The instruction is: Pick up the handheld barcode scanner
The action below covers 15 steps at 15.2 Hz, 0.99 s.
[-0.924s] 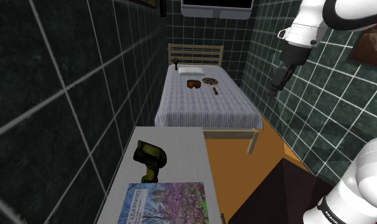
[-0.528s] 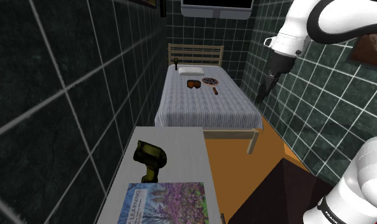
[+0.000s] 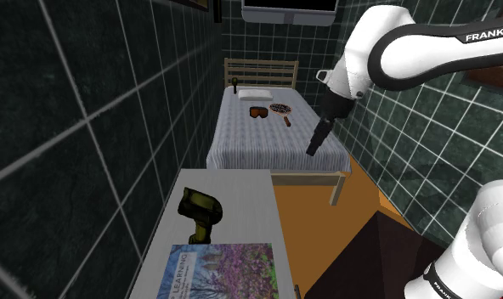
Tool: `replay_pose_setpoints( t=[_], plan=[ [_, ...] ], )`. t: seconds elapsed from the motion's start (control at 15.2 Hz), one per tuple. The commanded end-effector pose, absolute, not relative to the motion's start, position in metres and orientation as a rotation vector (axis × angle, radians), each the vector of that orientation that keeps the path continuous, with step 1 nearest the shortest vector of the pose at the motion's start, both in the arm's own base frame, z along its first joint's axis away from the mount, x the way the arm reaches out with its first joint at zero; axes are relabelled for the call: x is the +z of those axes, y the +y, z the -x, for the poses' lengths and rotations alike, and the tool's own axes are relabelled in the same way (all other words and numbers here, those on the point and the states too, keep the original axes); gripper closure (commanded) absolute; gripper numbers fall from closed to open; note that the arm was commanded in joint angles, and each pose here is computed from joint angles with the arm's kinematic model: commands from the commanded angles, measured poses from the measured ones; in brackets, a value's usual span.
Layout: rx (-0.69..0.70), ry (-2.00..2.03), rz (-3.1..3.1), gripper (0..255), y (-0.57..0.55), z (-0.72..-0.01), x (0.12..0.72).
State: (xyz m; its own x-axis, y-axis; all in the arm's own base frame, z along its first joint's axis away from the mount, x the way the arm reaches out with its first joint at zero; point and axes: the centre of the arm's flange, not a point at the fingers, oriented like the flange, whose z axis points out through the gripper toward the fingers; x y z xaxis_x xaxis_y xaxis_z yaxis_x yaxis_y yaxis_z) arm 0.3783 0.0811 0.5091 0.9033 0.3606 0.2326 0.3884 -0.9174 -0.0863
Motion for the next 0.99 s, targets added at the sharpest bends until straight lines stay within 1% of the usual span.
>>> replay_pose_setpoints(
  t=[0.0,0.92],
  plan=[
    [-0.349,-0.647,2.903,0,0.104,-0.388,0.499],
    [-0.507,-1.071,2.634,0,0.245,-0.434,0.431]
  ],
)
